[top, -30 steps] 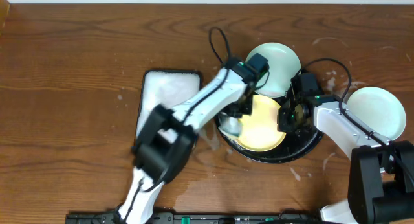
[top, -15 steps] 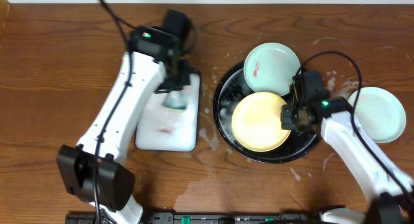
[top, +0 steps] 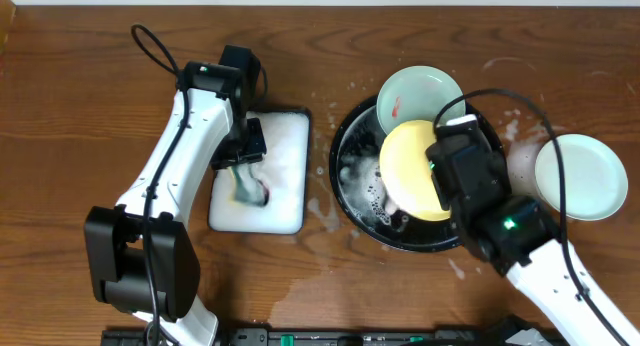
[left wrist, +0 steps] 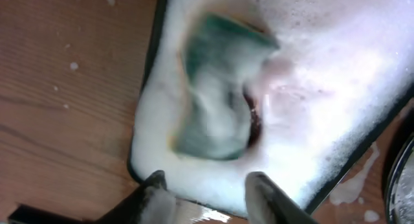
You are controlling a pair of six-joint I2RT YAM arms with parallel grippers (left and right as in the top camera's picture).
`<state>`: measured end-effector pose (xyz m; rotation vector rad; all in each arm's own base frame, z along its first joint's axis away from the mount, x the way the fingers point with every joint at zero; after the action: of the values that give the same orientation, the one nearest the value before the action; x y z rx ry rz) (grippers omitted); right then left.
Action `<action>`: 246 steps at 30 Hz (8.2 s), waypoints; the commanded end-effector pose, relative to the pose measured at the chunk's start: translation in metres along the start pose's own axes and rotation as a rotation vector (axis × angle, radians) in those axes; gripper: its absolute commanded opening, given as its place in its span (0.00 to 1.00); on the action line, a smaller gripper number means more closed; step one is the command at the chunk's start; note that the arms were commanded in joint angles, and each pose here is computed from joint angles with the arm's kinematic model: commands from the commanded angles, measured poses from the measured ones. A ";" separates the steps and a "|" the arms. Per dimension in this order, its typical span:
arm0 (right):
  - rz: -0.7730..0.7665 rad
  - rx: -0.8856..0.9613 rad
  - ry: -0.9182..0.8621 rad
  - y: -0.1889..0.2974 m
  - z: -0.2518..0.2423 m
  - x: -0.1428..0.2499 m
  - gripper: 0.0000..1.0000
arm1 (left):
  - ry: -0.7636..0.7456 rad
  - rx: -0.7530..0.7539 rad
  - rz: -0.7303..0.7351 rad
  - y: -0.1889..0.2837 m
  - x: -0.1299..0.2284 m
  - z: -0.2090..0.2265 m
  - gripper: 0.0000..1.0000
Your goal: Clean dirty plates on tray and stack at the side
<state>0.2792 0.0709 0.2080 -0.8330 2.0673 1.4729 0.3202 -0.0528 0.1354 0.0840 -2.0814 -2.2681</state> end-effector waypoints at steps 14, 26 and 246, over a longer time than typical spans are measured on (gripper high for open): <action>-0.366 0.377 0.374 0.087 0.006 -0.048 0.01 | 0.000 -0.012 0.014 -0.004 0.001 0.003 0.72; -0.409 0.394 0.383 0.098 0.011 -0.050 0.01 | 0.000 -0.012 0.014 -0.004 0.001 0.003 0.82; 0.700 -0.386 -0.489 -0.159 0.019 0.124 0.01 | -0.200 0.109 -0.052 -0.114 0.005 -0.063 0.07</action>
<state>0.3127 0.0209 0.0216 0.1471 1.7651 2.1894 0.3192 -0.1118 0.0177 -0.0666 -2.3630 -2.2760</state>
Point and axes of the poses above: each gripper's point midway between its finger pads, its own y axis back along the fingers, its own z axis along the line the jaws close on, x = y × z, the point moved 2 cm from there along y, back along the fingers, and after that the axes turned 10 degrees about -y, right-handed, at the moved point
